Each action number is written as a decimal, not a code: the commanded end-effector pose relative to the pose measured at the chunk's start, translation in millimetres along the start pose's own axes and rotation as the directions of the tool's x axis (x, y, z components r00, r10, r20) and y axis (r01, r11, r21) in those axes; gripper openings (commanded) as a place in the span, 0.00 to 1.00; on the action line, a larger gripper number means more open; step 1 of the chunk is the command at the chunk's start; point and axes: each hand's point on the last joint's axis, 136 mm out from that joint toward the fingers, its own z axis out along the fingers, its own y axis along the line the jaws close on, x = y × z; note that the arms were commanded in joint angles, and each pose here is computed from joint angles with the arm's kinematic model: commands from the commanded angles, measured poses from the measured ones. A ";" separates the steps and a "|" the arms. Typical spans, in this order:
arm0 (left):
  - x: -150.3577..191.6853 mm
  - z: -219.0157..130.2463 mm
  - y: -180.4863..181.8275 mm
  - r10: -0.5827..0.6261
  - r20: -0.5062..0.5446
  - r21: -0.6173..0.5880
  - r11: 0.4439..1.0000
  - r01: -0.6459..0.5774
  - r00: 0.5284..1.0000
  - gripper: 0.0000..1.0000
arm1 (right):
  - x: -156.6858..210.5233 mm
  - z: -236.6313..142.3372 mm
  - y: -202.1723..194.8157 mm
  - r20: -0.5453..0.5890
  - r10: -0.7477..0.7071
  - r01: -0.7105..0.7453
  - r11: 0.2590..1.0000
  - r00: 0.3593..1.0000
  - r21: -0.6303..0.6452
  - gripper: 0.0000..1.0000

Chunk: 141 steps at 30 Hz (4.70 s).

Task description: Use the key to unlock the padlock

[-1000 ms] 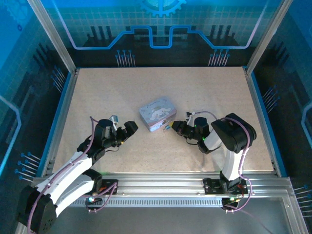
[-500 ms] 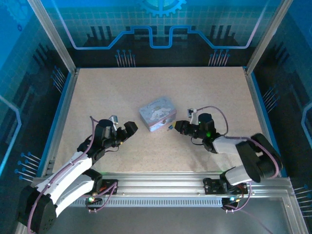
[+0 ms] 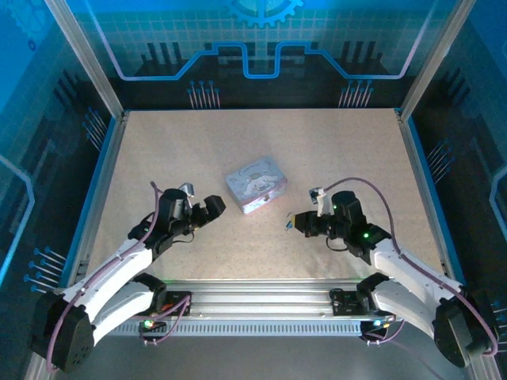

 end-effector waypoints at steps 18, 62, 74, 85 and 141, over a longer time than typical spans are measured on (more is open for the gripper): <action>-12.3 18.0 -12.6 0.063 0.003 0.020 0.998 -0.063 0.998 0.99 | 73.3 -2.5 -35.0 -0.203 0.073 -0.050 0.992 0.976 0.115 0.12; -12.1 17.5 -18.8 0.064 -0.007 0.039 0.997 -0.063 0.998 0.99 | 49.3 12.6 -42.8 -0.197 0.051 -0.020 0.988 0.979 0.156 0.33; -45.2 -1.4 -24.0 0.106 0.069 0.011 0.994 -0.107 0.992 0.99 | -9.2 -26.6 -36.1 -0.092 -0.079 0.098 0.970 0.993 0.221 0.51; -118.4 -44.4 -19.8 0.270 0.318 -0.194 0.957 -0.217 0.909 0.99 | -75.9 -78.0 -61.6 0.103 -0.168 0.115 0.913 0.980 0.392 0.95; -157.9 18.7 68.2 0.675 0.413 -0.437 0.736 -0.517 0.612 0.99 | -134.9 -30.7 -207.9 0.241 -0.485 0.185 0.675 0.841 0.714 1.00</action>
